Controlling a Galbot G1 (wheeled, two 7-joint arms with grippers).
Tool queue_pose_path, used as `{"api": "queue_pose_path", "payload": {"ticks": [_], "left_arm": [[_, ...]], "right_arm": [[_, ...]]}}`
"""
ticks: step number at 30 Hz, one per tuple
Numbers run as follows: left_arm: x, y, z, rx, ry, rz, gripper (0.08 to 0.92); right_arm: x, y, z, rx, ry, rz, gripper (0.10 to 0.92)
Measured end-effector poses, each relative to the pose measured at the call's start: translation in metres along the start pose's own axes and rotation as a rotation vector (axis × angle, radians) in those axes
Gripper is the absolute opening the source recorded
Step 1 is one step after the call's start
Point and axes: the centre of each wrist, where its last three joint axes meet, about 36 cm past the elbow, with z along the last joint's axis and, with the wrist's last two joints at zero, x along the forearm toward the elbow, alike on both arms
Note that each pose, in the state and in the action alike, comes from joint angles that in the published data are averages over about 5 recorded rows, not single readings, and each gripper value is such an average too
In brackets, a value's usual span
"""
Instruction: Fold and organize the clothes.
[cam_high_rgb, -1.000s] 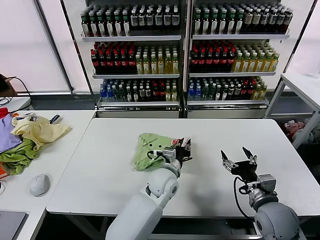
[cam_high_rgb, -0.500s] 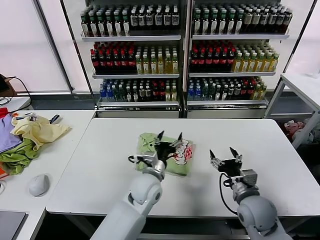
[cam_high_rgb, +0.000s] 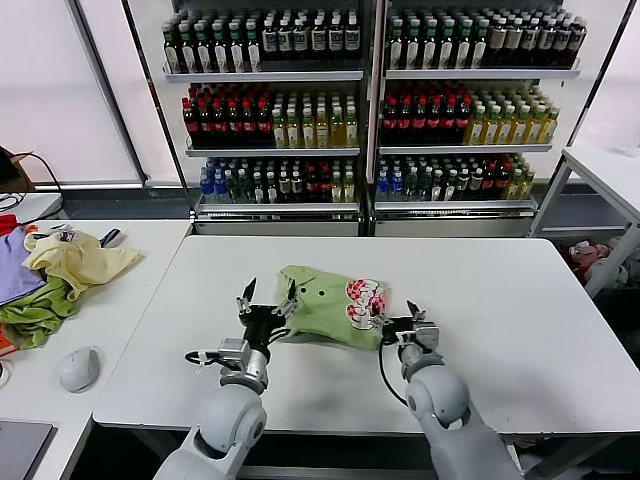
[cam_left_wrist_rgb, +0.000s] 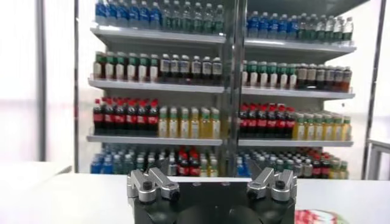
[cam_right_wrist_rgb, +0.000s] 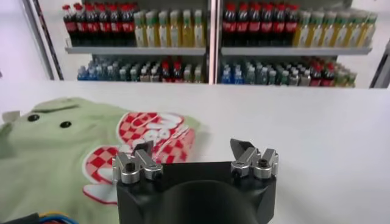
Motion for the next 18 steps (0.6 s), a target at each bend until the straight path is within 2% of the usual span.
{"api": "queue_pose_path", "payload": {"ticks": [9, 18], "left_arm": [[0.016, 0.011, 0.005, -0.024, -0.002, -0.025, 0.823], [0.025, 0.013, 0.008, -0.034, -0.001, -0.029, 0.823]], "right_arm": [[-0.022, 0.016, 0.005, -0.01, 0.039, -0.006, 0.544], [-0.035, -0.002, -0.004, 0.049, 0.025, 0.003, 0.301]]}}
